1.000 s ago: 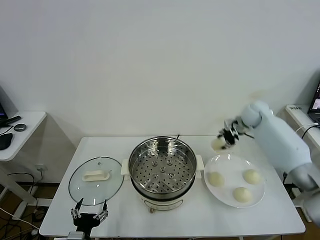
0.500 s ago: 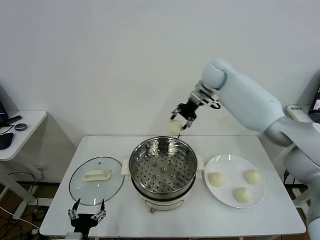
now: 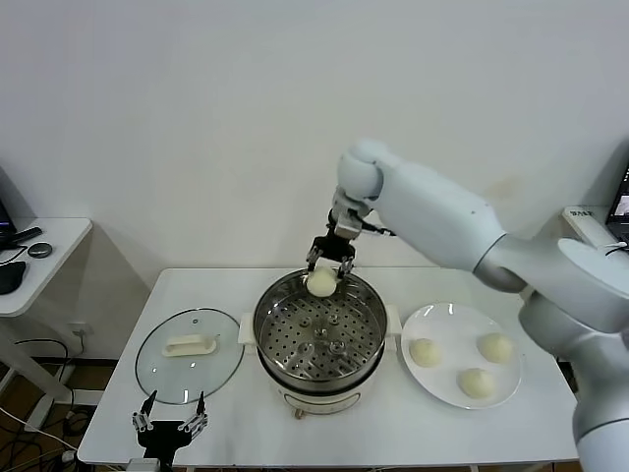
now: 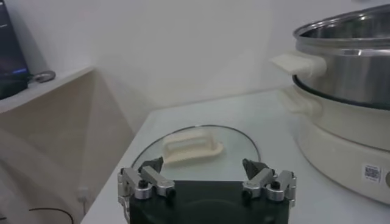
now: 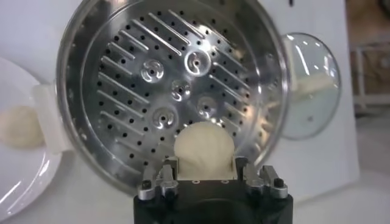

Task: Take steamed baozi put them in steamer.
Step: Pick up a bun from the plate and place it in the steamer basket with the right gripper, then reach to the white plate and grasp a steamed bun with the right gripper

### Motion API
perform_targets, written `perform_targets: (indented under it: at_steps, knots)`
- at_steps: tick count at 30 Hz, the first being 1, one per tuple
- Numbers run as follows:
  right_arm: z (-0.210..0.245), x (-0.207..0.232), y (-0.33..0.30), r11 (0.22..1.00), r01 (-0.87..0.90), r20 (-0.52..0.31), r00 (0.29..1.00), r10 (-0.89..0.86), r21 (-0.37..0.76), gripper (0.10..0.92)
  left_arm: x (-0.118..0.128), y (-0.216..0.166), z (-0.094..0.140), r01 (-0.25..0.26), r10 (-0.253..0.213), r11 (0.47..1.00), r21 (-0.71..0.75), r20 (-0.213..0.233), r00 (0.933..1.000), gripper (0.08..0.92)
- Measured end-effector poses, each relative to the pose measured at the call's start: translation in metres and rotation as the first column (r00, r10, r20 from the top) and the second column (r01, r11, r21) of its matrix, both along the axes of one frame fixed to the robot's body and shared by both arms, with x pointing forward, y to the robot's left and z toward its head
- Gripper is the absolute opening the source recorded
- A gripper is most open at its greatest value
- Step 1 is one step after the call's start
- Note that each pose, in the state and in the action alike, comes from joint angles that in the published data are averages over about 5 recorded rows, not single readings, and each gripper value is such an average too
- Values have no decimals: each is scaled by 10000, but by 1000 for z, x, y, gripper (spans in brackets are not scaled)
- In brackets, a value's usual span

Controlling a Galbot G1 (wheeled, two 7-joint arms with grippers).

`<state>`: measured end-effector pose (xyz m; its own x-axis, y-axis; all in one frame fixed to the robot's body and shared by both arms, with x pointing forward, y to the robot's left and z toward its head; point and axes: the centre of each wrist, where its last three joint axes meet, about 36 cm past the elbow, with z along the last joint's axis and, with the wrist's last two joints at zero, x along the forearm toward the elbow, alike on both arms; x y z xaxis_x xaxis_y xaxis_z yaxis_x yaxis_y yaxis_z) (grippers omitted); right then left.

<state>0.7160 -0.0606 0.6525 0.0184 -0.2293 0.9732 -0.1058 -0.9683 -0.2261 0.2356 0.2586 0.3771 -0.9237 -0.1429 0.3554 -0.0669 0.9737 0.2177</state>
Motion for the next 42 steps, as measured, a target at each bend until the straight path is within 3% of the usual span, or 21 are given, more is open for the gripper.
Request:
perform_targets:
  at_steps: [9, 20, 27, 31, 42]
  knots:
    - [-32, 1, 18, 9981, -297, 45, 9995, 299, -534, 601, 1, -4, -3, 51, -52, 9999, -119, -63, 10000, 823]
    - [-57, 7, 28, 9973, -150, 4, 9999, 151, -716, 605, 2, -4, -6, 49, -51, 9999, -150, -104, 9999, 823]
    - [-56, 10, 25, 9973, -26, 102, 9999, 34, -739, 756, 3, -4, -6, 58, -60, 9999, -150, -121, 9999, 823]
    - [-46, 11, 22, 9977, 245, 139, 9996, -237, -626, 815, 3, -4, -6, 70, -72, 9998, -160, -123, 9999, 823]
    - [46, 6, -27, 9452, 3193, 112, 9471, -3208, 685, 823, 8, -6, -3, 255, -257, 9995, -197, -108, 9996, 823]
